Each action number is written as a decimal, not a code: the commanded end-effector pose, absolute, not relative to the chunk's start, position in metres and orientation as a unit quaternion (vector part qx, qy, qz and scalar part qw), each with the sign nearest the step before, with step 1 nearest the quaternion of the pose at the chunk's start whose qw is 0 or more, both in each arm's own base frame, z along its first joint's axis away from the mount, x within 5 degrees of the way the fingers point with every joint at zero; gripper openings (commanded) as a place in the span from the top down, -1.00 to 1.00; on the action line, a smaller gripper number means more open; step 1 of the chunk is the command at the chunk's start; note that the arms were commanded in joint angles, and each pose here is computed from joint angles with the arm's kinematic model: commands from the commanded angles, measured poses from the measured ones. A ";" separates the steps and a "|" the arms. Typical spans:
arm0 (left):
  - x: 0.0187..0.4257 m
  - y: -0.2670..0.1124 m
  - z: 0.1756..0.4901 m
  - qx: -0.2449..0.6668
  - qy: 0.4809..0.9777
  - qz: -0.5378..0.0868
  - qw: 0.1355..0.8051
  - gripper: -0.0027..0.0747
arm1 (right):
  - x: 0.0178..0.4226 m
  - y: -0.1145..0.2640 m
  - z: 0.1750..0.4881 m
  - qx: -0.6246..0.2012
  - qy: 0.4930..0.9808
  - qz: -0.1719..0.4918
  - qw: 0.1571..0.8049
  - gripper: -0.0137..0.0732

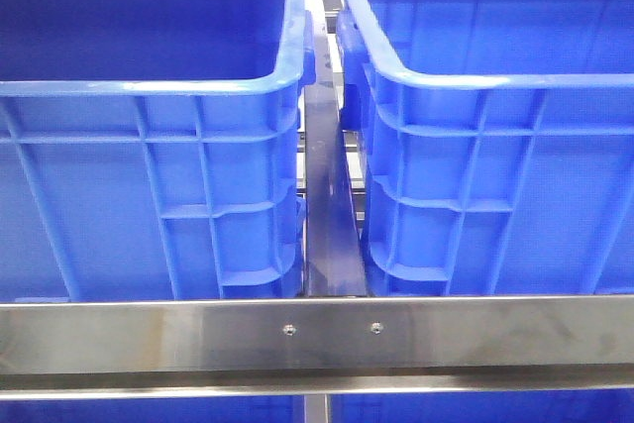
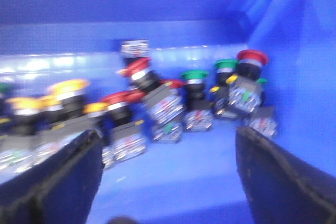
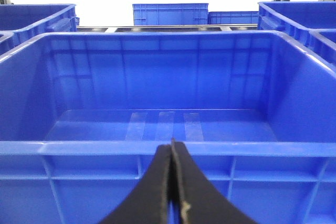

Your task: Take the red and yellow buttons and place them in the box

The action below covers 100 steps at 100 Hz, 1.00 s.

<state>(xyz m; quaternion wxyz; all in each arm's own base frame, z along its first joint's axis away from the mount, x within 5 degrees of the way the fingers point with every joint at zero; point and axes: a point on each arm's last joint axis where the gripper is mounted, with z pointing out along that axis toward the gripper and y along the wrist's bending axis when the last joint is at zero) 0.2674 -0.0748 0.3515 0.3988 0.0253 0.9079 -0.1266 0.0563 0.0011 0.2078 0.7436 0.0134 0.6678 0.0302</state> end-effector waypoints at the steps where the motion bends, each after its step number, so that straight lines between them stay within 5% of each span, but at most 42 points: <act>1: 0.288 -0.087 0.362 -0.002 0.893 -0.140 0.427 -0.32 | 0.053 0.001 0.216 0.011 0.629 0.026 0.777 0.82; 50: 0.341 -0.121 0.295 -0.062 0.921 -0.120 0.365 -0.32 | 0.053 0.001 0.216 0.011 0.629 0.026 0.777 0.82; 100: 0.369 -0.129 0.268 -0.070 0.931 -0.106 0.341 -0.32 | 0.053 0.001 0.216 0.011 0.629 0.026 0.777 0.82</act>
